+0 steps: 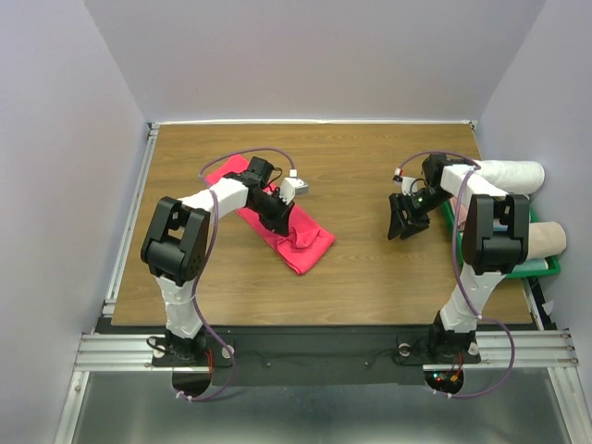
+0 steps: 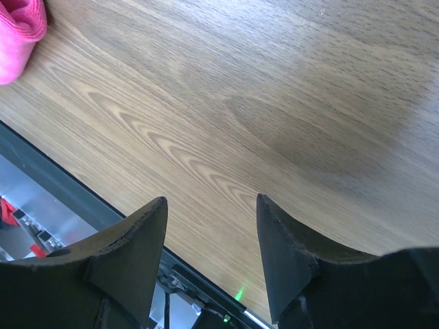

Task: Roll the towels
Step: Fold the towel

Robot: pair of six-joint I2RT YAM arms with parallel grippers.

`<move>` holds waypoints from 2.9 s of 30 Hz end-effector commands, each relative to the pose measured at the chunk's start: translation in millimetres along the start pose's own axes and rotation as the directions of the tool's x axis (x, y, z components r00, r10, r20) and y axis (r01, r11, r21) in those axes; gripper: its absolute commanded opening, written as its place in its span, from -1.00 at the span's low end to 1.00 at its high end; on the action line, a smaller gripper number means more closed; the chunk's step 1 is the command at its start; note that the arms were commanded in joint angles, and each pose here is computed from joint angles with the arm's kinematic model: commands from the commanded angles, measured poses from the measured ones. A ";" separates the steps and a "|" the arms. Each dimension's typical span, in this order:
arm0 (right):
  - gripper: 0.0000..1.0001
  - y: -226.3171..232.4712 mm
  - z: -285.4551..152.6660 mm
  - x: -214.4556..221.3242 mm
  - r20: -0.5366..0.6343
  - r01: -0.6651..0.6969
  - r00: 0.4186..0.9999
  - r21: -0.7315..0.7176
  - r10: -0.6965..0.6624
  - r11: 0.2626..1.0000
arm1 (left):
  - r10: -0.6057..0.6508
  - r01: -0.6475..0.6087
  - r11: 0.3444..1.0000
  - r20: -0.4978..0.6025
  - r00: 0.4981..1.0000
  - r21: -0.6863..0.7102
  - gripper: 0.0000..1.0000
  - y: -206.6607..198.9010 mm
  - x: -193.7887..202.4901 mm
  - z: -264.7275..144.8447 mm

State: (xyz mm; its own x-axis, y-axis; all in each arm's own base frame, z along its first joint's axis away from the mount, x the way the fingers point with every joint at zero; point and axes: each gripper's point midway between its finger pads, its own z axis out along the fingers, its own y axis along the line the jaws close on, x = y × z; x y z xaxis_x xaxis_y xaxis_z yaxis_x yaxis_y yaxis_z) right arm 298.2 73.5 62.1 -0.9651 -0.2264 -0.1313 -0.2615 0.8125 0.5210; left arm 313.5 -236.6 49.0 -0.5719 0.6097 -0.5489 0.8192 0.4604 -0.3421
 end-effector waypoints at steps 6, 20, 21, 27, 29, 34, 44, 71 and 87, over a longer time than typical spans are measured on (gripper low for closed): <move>0.18 2.4 0.0 -0.8 0.010 0.009 1.000 -0.032 -0.009 0.999 | 0.002 -0.003 1.000 0.068 0.998 0.007 -1.00 6.2 -25.8 -15.9; 0.16 3.1 1.6 0.5 0.006 0.008 1.000 -0.042 -0.008 0.999 | -0.019 0.020 1.000 0.064 0.998 -0.008 -1.00 9.0 -13.0 -19.2; 0.16 3.4 1.6 0.4 0.005 0.006 1.000 -0.044 -0.006 0.999 | -0.026 0.027 1.000 0.054 0.998 -0.016 -0.92 12.5 -9.6 -17.7; 0.17 4.6 0.4 2.4 0.006 0.020 1.000 -0.045 -0.019 0.999 | 0.000 0.003 0.999 0.077 0.997 -0.034 0.01 18.5 -12.5 -28.9; 0.17 5.3 -0.1 1.2 0.012 0.025 1.000 -0.048 -0.025 0.999 | 0.052 -0.048 0.998 0.103 0.993 -0.040 0.11 13.0 -20.1 -39.3; 0.15 8.4 -0.5 -2.8 0.022 0.024 0.999 -0.067 -0.022 0.997 | 0.188 -0.180 0.982 0.168 0.968 -0.059 0.15 -2.3 -33.9 -61.0; 0.09 7.8 -1.1 -6.2 0.025 0.024 0.999 -0.066 -0.022 0.998 | 0.310 -0.315 0.949 0.094 0.946 0.034 -0.48 -50.0 0.0 -57.6; 0.06 7.0 -0.8 -8.5 0.020 0.019 1.000 -0.064 -0.017 0.998 | 0.199 0.014 0.846 0.340 0.919 -0.533 0.13 62.6 -109.7 -61.6; 0.02 99.0 46.8 -44.7 0.037 0.250 0.968 -0.158 -0.248 0.955 | -0.245 0.423 0.776 0.396 0.885 -0.467 0.09 130.7 -28.7 -118.2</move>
State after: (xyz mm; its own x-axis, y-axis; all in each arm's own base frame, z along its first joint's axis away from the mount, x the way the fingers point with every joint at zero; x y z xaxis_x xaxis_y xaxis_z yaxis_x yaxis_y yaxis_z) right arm 294.7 148.8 73.4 -0.9032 -0.3799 -0.1999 -0.4199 0.6853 0.5950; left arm 424.7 -143.7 118.6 -0.5791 0.3000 -0.7581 0.5027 0.8634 -0.0422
